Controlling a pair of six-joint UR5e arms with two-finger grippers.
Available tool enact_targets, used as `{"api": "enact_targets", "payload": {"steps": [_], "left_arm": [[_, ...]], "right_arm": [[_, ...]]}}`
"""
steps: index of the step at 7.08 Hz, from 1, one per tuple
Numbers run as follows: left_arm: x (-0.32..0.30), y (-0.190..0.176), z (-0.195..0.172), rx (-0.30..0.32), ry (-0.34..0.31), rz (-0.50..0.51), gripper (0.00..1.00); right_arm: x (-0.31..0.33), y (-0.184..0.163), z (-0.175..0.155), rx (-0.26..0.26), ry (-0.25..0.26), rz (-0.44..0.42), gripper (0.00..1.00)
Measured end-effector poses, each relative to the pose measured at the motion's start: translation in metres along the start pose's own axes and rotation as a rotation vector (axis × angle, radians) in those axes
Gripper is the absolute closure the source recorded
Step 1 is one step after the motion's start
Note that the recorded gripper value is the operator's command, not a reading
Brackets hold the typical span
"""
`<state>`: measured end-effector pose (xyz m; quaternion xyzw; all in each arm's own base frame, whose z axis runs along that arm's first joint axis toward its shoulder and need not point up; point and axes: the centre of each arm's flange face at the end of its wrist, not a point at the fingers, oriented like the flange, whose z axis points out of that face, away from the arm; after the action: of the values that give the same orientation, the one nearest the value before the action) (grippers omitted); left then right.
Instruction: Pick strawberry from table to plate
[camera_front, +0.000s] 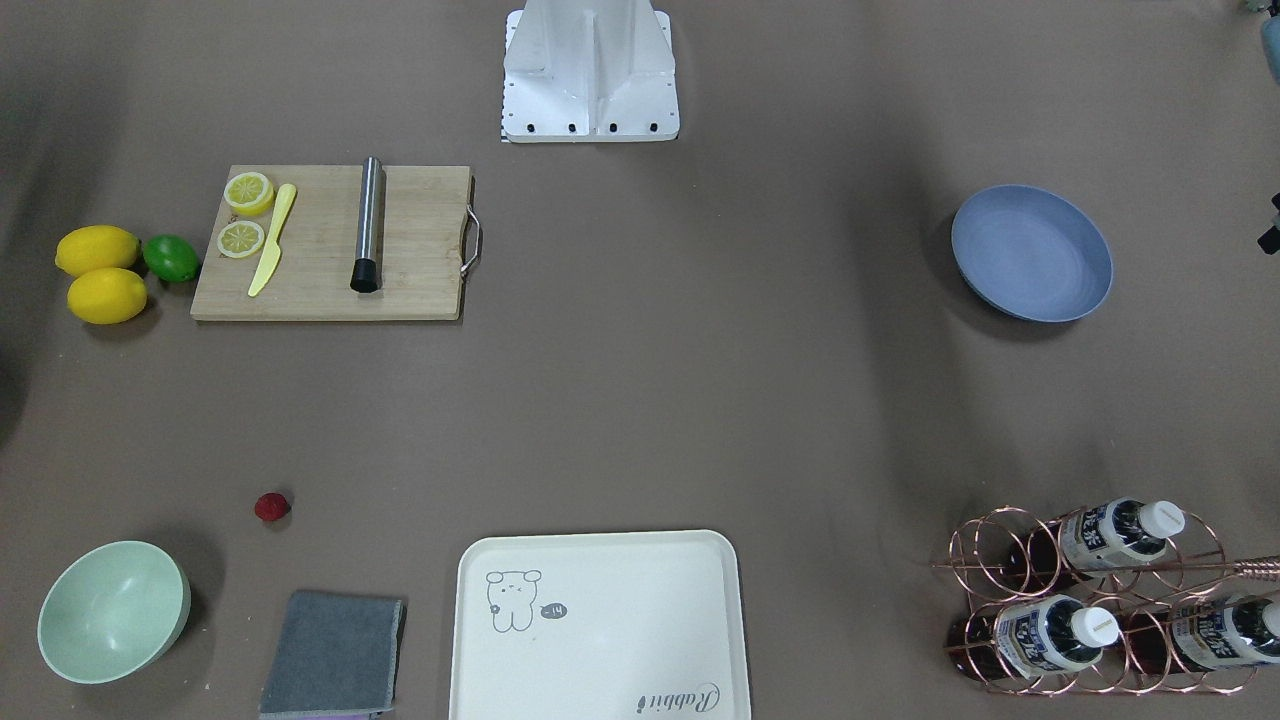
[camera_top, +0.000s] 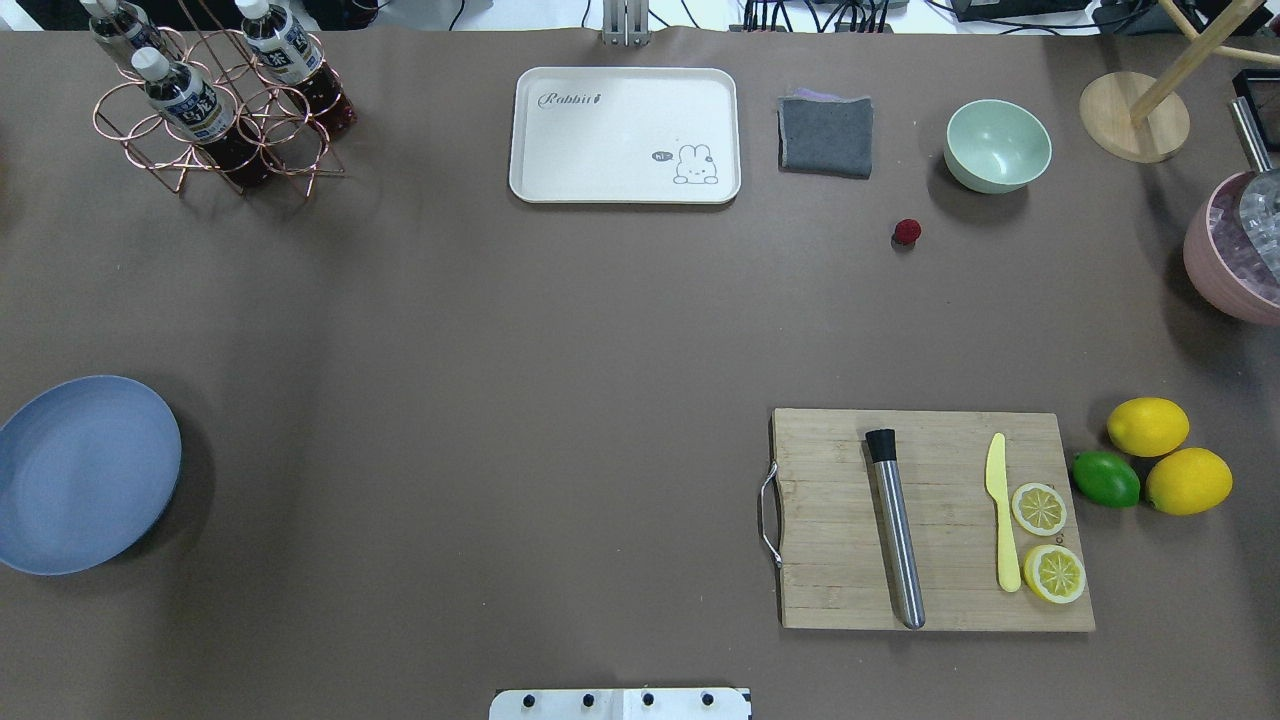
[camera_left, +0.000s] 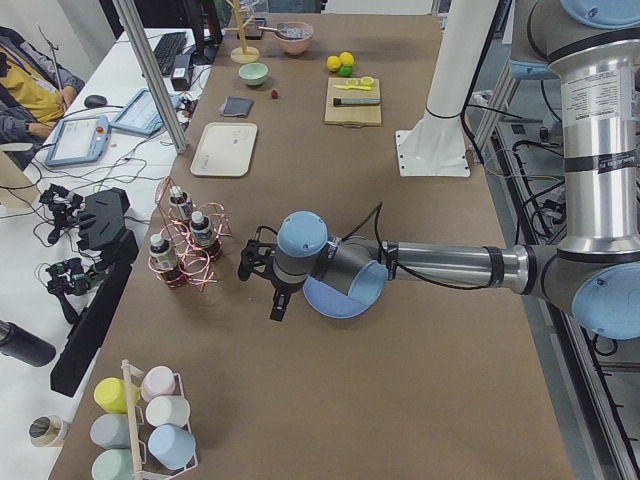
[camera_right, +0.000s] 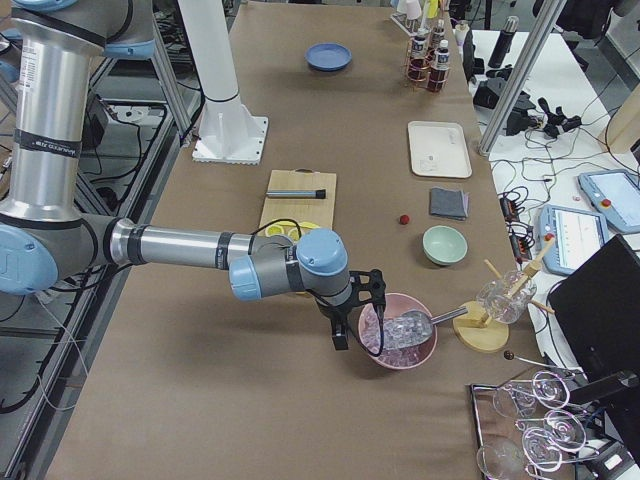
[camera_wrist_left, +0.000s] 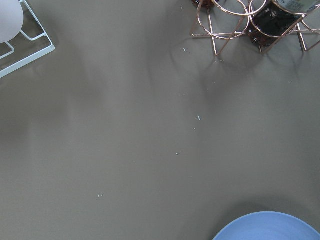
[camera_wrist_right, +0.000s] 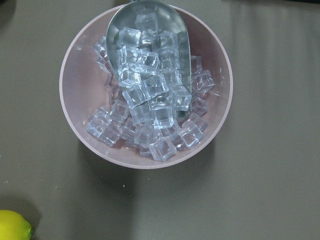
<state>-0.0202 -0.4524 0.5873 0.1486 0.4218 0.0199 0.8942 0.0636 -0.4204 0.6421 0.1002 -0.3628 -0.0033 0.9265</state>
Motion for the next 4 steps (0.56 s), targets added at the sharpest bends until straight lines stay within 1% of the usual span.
{"api": "enact_targets", "payload": {"steps": [2, 3, 4], "left_arm": [[-0.0008, -0.0041, -0.0016, 0.044, -0.019, 0.034, 0.03], [-0.0002, -0.0064, -0.0011, 0.054, -0.021, 0.044, 0.03], [-0.0019, -0.0052, 0.0016, 0.052, -0.021, 0.034, 0.03]], "right_arm": [[0.0027, 0.0025, 0.0013, -0.004, 0.001, 0.007, 0.00], [0.0032, 0.0023, 0.0014, -0.004, 0.003, 0.009, 0.00], [0.0038, 0.0012, 0.0020, -0.004, 0.004, 0.009, 0.00]]}}
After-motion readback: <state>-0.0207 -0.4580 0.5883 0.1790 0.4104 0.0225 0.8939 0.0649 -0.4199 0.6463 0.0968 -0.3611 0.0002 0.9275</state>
